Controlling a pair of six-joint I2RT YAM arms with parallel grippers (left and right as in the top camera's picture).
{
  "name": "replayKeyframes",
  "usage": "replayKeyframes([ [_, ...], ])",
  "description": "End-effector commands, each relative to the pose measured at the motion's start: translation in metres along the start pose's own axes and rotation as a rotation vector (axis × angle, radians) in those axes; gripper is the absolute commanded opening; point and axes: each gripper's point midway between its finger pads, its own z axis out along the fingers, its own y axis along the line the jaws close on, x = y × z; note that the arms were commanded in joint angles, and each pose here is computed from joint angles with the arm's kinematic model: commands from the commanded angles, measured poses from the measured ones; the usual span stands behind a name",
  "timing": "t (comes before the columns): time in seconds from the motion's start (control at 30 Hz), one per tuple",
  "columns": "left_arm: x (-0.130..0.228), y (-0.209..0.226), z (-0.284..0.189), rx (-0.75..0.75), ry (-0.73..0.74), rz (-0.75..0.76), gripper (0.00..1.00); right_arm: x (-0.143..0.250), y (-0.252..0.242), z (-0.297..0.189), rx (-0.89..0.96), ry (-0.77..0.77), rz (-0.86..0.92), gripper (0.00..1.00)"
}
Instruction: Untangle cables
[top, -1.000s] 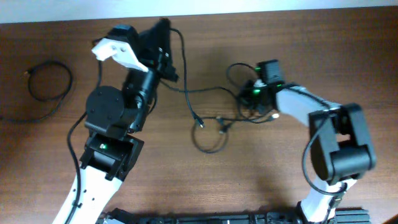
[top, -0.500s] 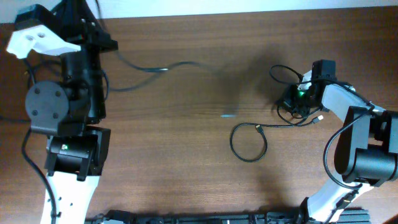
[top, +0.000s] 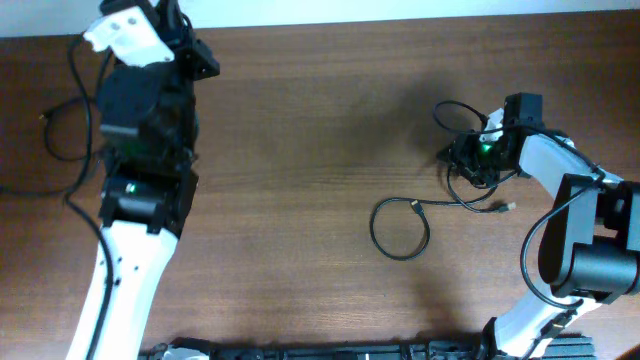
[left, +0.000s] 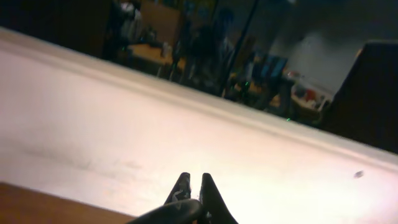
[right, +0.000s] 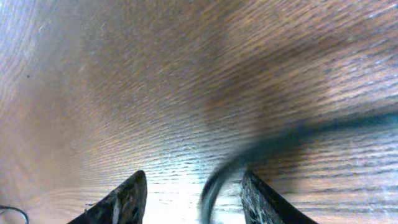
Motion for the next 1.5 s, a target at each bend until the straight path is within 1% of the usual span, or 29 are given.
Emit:
replayKeyframes([
  [0.0, -0.007, 0.014, 0.019, -0.035, -0.057, 0.009, 0.0, 0.04, -0.09, 0.03, 0.318, 0.102, 0.085, 0.77],
  [0.03, -0.012, 0.018, 0.027, -0.041, -0.095, 0.003, 0.0, 0.04, -0.09, 0.03, 0.318, 0.102, 0.085, 0.99],
  [0.1, -0.019, 0.03, 0.042, -0.054, -0.171, -0.008, 0.0, 0.04, -0.09, 0.03, 0.318, 0.101, 0.085, 0.99],
  [0.23, -0.017, 0.048, 0.06, -0.08, -0.221, -0.01, 0.0, 0.039, -0.09, 0.03, 0.317, 0.1, 0.084, 0.99],
  [0.53, 0.031, 0.096, 0.123, -0.153, -0.211, 0.007, 0.0, 0.039, -0.09, 0.03, 0.316, 0.098, 0.083, 0.98],
  [0.73, 0.081, 0.137, 0.18, -0.211, -0.15, 0.023, 0.0, 0.039, -0.09, 0.03, 0.316, 0.098, 0.084, 0.99],
  [0.8, 0.103, 0.14, 0.197, -0.171, -0.111, 0.026, 0.0, 0.039, -0.09, 0.03, 0.316, 0.098, 0.084, 0.99],
  [0.9, 0.134, 0.136, 0.211, -0.112, -0.04, 0.011, 0.0, 0.039, -0.09, 0.03, 0.316, 0.098, 0.084, 0.99],
  [1.03, 0.185, 0.145, 0.218, -0.137, 0.054, -0.117, 0.0, 0.039, -0.09, 0.03, 0.316, 0.098, 0.084, 0.99],
  [1.17, 0.229, 0.139, 0.211, -0.159, 0.221, -0.121, 0.0, 0.039, -0.09, 0.03, 0.316, 0.098, 0.084, 0.99],
  [1.23, 0.258, 0.146, 0.201, -0.202, 0.342, -0.112, 0.0, 0.039, -0.09, 0.03, 0.316, 0.098, 0.084, 0.99],
  [1.3, 0.276, 0.151, 0.192, -0.232, 0.421, -0.107, 0.0, 0.039, -0.09, 0.03, 0.316, 0.098, 0.084, 0.98],
  [1.33, 0.282, 0.153, 0.189, -0.242, 0.448, -0.105, 0.23, 0.039, -0.09, 0.03, 0.316, 0.098, 0.084, 0.99],
  [1.37, 0.287, 0.155, 0.186, -0.25, 0.471, -0.103, 0.55, 0.039, -0.09, 0.03, 0.316, 0.098, 0.084, 0.99],
  [1.4, 0.293, 0.155, 0.182, -0.255, 0.5, -0.103, 0.8, 0.039, -0.09, 0.03, 0.316, 0.098, 0.084, 0.99],
  [1.43, 0.298, 0.155, 0.18, -0.25, 0.525, -0.105, 0.99, 0.039, -0.09, 0.03, 0.316, 0.098, 0.084, 0.99],
  [1.47, 0.305, 0.151, 0.176, -0.231, 0.562, -0.113, 0.99, 0.039, -0.09, 0.03, 0.316, 0.098, 0.084, 0.99],
])
